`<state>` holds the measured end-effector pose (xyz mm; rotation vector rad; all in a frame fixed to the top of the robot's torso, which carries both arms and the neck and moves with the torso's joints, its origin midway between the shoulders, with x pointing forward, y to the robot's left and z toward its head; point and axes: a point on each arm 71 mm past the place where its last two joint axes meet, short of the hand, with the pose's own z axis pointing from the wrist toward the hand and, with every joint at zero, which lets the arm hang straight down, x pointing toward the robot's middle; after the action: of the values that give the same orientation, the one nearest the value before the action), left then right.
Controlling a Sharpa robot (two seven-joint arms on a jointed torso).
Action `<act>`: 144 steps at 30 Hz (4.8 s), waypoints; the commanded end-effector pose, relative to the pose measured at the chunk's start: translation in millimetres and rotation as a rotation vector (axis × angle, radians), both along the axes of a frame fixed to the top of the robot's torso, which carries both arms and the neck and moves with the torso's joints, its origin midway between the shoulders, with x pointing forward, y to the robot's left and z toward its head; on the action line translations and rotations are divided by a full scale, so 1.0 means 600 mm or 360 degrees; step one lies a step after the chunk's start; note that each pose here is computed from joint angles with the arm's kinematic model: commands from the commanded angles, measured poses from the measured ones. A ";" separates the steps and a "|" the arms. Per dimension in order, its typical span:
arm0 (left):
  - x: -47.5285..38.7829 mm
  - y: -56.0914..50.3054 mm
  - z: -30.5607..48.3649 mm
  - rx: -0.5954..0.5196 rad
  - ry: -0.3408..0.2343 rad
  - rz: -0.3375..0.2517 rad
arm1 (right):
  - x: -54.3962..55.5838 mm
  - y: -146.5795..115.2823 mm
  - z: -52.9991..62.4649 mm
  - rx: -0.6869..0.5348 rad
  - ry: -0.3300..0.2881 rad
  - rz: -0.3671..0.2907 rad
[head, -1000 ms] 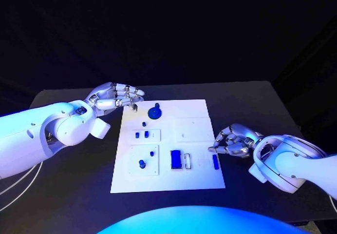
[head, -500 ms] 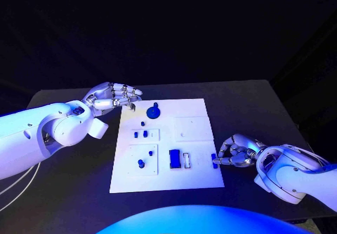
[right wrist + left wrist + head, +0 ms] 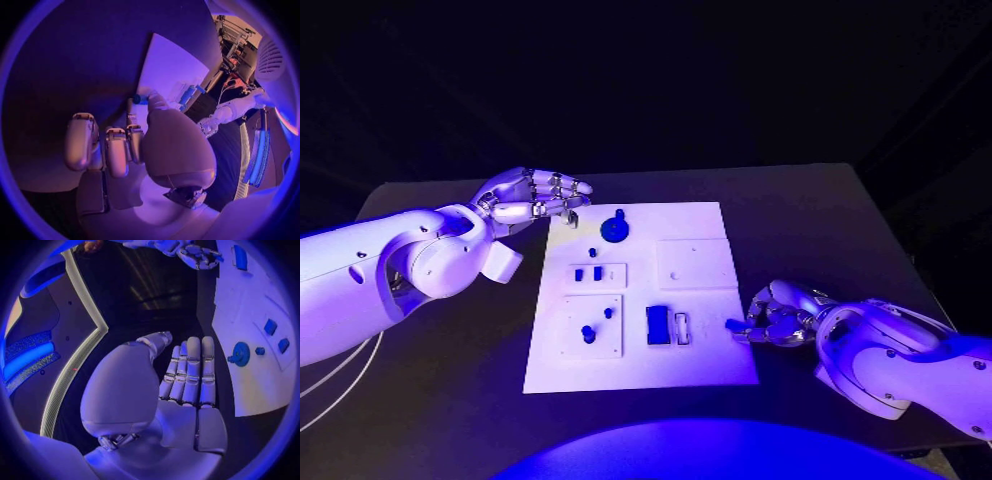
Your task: Assemble the parts on the task board
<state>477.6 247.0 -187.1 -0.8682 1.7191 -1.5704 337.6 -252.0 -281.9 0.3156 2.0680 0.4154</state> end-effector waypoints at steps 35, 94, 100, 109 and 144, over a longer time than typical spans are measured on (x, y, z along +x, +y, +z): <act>-0.001 0.000 0.001 -0.0019 0.0005 -0.0018 | 0.019 0.021 0.055 0.0048 -0.0099 0.0027; -0.002 -0.008 -0.001 -0.0024 0.0035 -0.0044 | 0.021 0.153 0.004 0.0209 0.0234 0.0202; -0.002 -0.009 -0.001 -0.0024 0.0036 -0.0045 | 0.020 0.156 0.005 0.0217 0.0222 0.0203; -0.002 -0.007 -0.001 -0.0022 0.0037 -0.0042 | 0.018 0.159 0.006 0.0247 0.0234 0.0189; -0.002 -0.004 -0.002 -0.0016 0.0042 -0.0037 | 0.012 0.147 0.006 0.0338 0.0273 0.0205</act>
<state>477.2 246.1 -188.8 -0.8840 1.7419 -1.5695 346.3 -166.7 -279.0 0.3534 2.2228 0.6540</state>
